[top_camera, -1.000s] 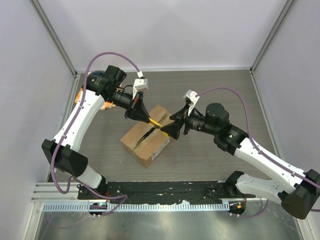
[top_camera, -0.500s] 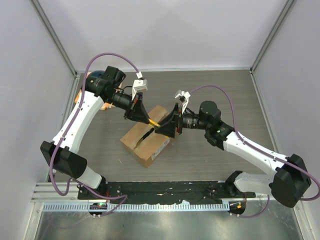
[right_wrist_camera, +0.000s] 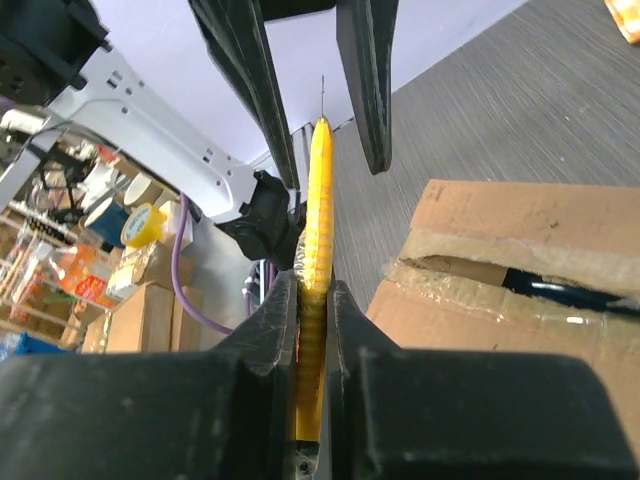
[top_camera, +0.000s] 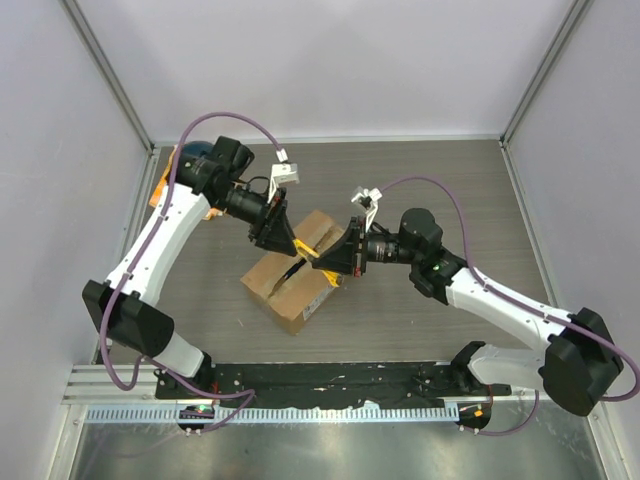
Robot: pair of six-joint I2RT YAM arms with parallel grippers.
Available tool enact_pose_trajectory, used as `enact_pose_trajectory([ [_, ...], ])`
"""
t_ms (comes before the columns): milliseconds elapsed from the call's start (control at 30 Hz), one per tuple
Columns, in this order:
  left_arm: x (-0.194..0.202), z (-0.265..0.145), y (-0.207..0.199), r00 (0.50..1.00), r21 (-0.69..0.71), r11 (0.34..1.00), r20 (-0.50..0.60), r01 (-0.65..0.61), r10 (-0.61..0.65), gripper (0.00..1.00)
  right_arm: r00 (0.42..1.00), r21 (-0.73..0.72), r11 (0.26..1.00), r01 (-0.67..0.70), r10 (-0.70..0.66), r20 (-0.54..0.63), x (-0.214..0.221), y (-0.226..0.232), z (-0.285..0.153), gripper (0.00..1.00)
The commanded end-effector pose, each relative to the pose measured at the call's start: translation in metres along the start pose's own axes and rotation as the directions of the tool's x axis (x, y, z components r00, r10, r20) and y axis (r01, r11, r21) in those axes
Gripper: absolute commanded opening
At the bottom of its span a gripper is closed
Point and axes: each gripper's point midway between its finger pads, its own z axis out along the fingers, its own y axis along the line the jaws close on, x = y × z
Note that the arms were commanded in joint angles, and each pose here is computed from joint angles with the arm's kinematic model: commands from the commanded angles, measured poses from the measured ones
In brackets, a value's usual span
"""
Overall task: Unpack the express box
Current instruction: Move the express box to the center of the board, then adjust the express box at the center of the board.
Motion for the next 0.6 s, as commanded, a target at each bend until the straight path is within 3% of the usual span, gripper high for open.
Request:
enact_pose_trajectory([
  [0, 0.050, -0.004, 0.026, 0.957, -0.215, 0.953, -0.148, 0.215, -0.249, 0.51, 0.999, 0.117, 0.993, -0.034, 0.029, 0.043, -0.007, 0.003, -0.018, 0.01],
  [67, 0.056, -0.003, 0.044, 0.959, -0.291, 0.939, -0.158, 0.184, -0.237, 0.56, 0.995, 0.217, 0.971, -0.095, 0.097, -0.001, 0.019, -0.011, -0.032, 0.01],
  [133, 0.062, -0.005, 0.059, 0.953, -0.368, 0.920, -0.206, 0.133, -0.220, 0.64, 0.991, 0.305, 0.943, -0.132, 0.126, 0.039, 0.029, -0.021, -0.047, 0.01],
  [167, 0.065, -0.005, 0.064, 0.950, -0.389, 0.913, -0.221, 0.121, -0.221, 0.72, 0.984, 0.349, 0.920, -0.177, 0.172, 0.045, 0.038, -0.027, -0.053, 0.01],
  [200, 0.068, -0.005, 0.067, 0.947, -0.409, 0.907, -0.240, 0.101, -0.214, 0.99, 0.980, 0.381, 0.903, -0.201, 0.189, 0.070, 0.041, -0.032, -0.058, 0.01],
  [400, 0.094, -0.037, 0.075, 0.908, -0.500, 0.864, -0.386, -0.058, -0.162, 1.00, 0.929, 0.345, 0.863, -0.370, 0.346, 0.131, 0.073, -0.029, -0.066, 0.01],
  [567, 0.124, -0.119, 0.115, 0.907, -0.671, 0.742, -0.317, -0.008, -0.277, 1.00, 0.904, 0.336, 0.843, -0.421, 0.419, 0.082, 0.096, -0.031, -0.059, 0.01],
])
